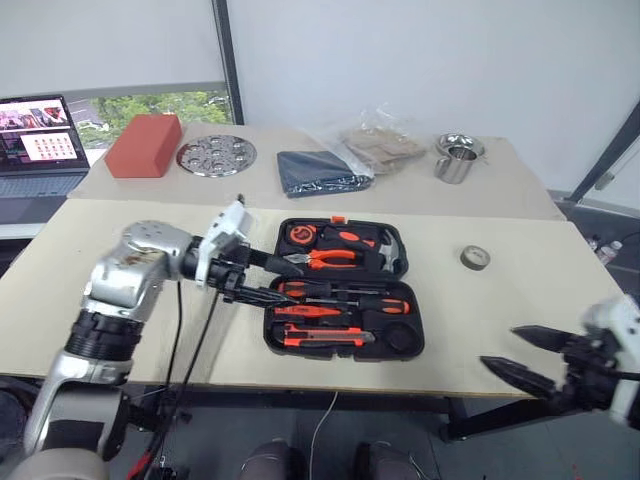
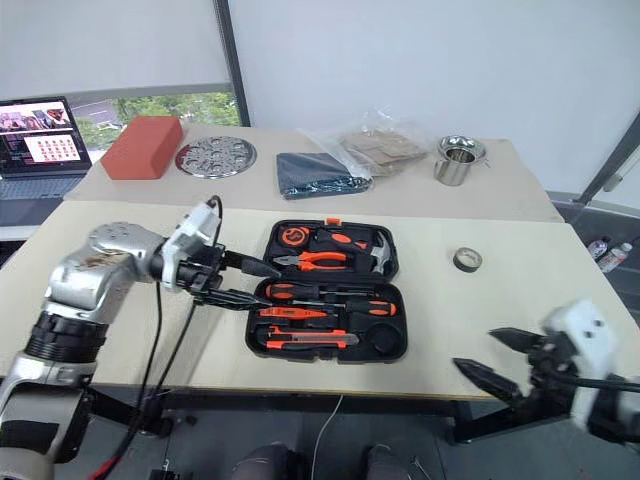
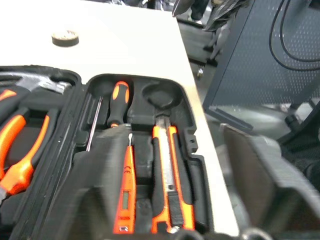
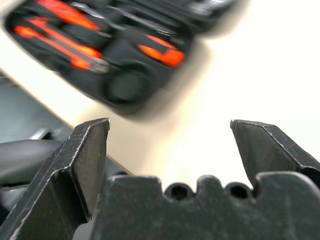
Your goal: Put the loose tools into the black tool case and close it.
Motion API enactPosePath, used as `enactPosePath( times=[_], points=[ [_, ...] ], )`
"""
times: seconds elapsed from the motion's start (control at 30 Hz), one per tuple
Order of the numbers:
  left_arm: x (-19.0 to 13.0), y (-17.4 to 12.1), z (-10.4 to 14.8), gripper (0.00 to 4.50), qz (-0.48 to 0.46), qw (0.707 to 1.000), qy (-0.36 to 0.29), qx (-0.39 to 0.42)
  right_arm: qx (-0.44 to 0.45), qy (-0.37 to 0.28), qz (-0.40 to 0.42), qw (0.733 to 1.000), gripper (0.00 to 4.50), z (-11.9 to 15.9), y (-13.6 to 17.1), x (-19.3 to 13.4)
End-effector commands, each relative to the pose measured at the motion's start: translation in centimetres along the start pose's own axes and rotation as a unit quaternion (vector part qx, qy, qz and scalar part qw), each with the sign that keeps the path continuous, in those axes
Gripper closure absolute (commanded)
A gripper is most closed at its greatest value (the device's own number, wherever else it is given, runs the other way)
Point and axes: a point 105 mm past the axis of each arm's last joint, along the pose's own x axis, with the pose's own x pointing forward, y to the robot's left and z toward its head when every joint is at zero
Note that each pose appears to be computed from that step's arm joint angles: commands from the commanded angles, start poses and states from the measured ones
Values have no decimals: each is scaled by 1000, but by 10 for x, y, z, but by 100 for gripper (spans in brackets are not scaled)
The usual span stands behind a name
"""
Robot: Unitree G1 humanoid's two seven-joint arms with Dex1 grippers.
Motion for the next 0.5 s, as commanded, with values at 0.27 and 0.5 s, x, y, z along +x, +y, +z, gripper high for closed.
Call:
enactPosePath(
  times=[0.27,0.5],
  points=[
    [19,4,14,5,49,995,2,84,-101,-13,-60,993,0,44,-76,70],
    [19,-1,5,5,56,994,21,88,-139,64,-81,985,0,49,-114,144]
  ],
)
